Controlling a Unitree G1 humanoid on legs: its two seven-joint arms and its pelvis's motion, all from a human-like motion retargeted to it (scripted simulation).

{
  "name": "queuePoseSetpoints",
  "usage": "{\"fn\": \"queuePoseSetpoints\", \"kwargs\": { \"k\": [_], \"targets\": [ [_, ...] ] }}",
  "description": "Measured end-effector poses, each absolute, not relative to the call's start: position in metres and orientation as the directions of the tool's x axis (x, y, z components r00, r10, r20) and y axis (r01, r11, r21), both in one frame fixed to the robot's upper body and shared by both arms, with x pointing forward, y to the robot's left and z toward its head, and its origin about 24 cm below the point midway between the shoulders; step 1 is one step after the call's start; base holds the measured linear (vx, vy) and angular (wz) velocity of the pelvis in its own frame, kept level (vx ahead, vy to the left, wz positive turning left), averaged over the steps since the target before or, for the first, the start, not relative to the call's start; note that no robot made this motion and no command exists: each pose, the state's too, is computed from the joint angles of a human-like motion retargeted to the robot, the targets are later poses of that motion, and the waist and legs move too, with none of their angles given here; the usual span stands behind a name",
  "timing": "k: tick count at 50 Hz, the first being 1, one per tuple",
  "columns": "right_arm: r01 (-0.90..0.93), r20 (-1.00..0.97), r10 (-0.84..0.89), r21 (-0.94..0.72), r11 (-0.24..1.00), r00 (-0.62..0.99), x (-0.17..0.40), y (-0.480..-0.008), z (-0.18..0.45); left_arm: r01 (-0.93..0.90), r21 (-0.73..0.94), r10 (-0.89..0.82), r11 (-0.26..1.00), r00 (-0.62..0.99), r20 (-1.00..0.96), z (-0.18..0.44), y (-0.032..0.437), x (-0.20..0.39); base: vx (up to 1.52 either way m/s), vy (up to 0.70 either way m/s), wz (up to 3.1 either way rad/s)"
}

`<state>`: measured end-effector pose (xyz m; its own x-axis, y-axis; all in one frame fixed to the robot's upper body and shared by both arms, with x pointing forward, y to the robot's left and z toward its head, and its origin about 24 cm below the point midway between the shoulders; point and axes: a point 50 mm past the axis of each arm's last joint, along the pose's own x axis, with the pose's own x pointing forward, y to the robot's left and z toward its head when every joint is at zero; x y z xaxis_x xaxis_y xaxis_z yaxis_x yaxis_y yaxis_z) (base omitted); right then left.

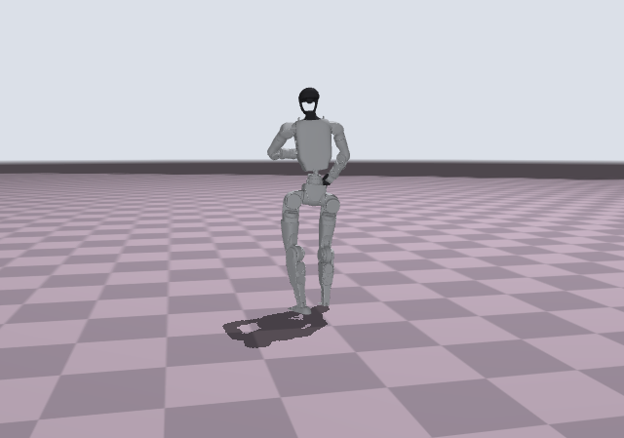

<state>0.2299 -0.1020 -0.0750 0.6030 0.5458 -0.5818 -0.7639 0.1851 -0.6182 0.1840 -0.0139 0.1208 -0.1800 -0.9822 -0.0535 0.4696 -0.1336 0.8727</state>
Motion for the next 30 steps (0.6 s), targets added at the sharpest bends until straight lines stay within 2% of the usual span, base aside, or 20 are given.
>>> {"fn": "queuePoseSetpoints", "kwargs": {
  "k": [5,10,17,22,30],
  "targets": [
    [-0.663,-0.371,0.681,-0.714,0.226,0.632,0.256,-0.075,-0.023,0.469,0.873,-0.986,-0.134,-0.155,-0.067,0.116,-0.015,0.188,0.00,0.00,0.00],
    [-0.526,-0.052,0.817,-0.788,0.320,0.574,0.267,-0.042,0.056,0.480,0.870,-0.992,-0.112,-0.106,-0.069,0.108,-0.016,0.195,0.00,0.00,0.00],
    [-0.378,0.262,0.843,-0.803,0.461,0.470,0.257,-0.030,0.132,0.490,0.870,-0.998,-0.055,-0.012,-0.056,0.100,-0.012,0.208,0.00,0.00,0.00],
    [-0.313,0.314,0.789,-0.792,0.525,0.529,0.255,-0.049,0.135,0.506,0.862,-0.995,-0.026,0.073,-0.073,0.089,-0.004,0.218,0.00,0.00,0.00],
    [-0.306,0.221,0.689,-0.773,0.555,0.690,0.247,-0.087,0.095,0.544,0.839,-0.971,0.010,0.204,-0.121,0.064,0.014,0.228,0.00,0.00,0.00]
  ]
}}
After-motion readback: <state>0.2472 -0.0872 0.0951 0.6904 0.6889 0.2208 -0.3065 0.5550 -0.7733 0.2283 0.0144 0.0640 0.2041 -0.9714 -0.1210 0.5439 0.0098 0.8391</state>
